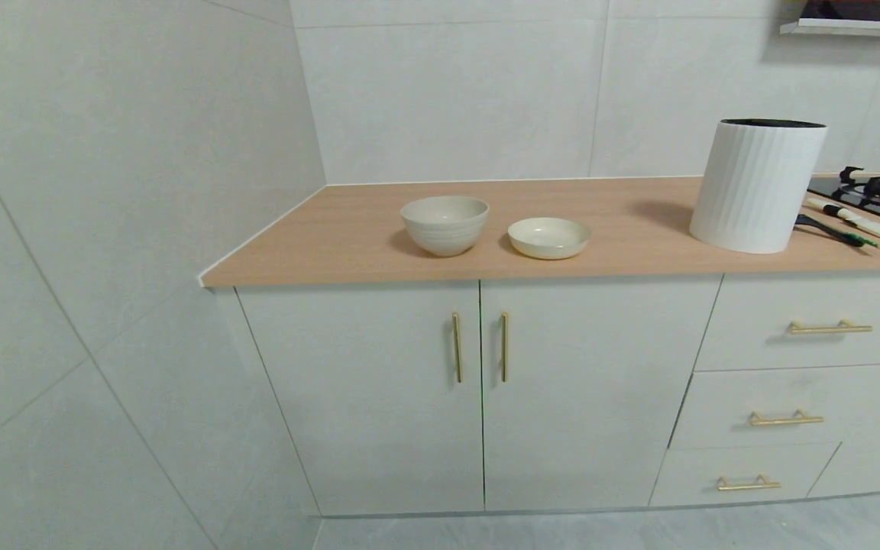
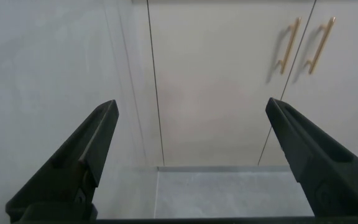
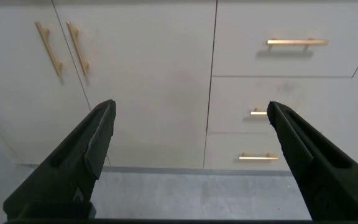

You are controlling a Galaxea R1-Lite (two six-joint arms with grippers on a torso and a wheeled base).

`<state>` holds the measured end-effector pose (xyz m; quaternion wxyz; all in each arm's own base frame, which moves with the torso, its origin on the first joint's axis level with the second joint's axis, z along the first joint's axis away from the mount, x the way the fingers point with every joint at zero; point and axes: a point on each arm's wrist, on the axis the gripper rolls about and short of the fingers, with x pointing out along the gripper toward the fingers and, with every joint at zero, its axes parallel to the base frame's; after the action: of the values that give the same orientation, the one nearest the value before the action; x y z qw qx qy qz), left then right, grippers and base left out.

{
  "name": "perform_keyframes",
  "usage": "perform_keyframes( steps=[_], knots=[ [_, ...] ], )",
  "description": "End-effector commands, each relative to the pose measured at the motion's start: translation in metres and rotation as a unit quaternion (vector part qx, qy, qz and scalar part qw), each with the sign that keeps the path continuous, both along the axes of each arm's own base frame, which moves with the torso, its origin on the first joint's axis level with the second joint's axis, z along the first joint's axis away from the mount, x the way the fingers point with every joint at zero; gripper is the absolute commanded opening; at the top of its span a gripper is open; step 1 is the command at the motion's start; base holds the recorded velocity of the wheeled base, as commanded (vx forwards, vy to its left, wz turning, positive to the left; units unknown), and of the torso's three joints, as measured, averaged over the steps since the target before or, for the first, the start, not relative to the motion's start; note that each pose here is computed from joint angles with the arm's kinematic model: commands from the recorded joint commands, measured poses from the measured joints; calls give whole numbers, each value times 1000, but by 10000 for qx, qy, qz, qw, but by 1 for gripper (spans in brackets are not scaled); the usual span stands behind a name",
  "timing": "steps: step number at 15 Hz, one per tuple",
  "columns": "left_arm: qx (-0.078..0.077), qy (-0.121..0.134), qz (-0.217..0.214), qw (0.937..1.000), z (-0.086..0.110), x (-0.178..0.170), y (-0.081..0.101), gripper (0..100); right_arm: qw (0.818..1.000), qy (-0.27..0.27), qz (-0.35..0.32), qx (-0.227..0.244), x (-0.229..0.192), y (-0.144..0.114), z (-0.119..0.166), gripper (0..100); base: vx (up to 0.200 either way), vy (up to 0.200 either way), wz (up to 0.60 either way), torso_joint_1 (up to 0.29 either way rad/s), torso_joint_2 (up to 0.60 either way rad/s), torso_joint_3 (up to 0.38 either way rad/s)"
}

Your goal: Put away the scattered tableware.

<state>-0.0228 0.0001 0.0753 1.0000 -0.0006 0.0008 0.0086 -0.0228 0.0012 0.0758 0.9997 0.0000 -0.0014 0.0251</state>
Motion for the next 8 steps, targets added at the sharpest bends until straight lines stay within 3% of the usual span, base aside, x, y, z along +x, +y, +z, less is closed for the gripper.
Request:
perform_keyframes(
  steps=[1, 8],
  knots=[
    [-1, -1, 6, 10000, 0, 0, 0, 100, 10000, 6, 2, 0, 0, 0, 0, 100, 0, 0, 0, -159, 466, 295],
    [-1, -1, 6, 10000, 0, 0, 0, 100, 10000, -2, 2, 0, 0, 0, 0, 100, 0, 0, 0, -122, 450, 320]
  ],
)
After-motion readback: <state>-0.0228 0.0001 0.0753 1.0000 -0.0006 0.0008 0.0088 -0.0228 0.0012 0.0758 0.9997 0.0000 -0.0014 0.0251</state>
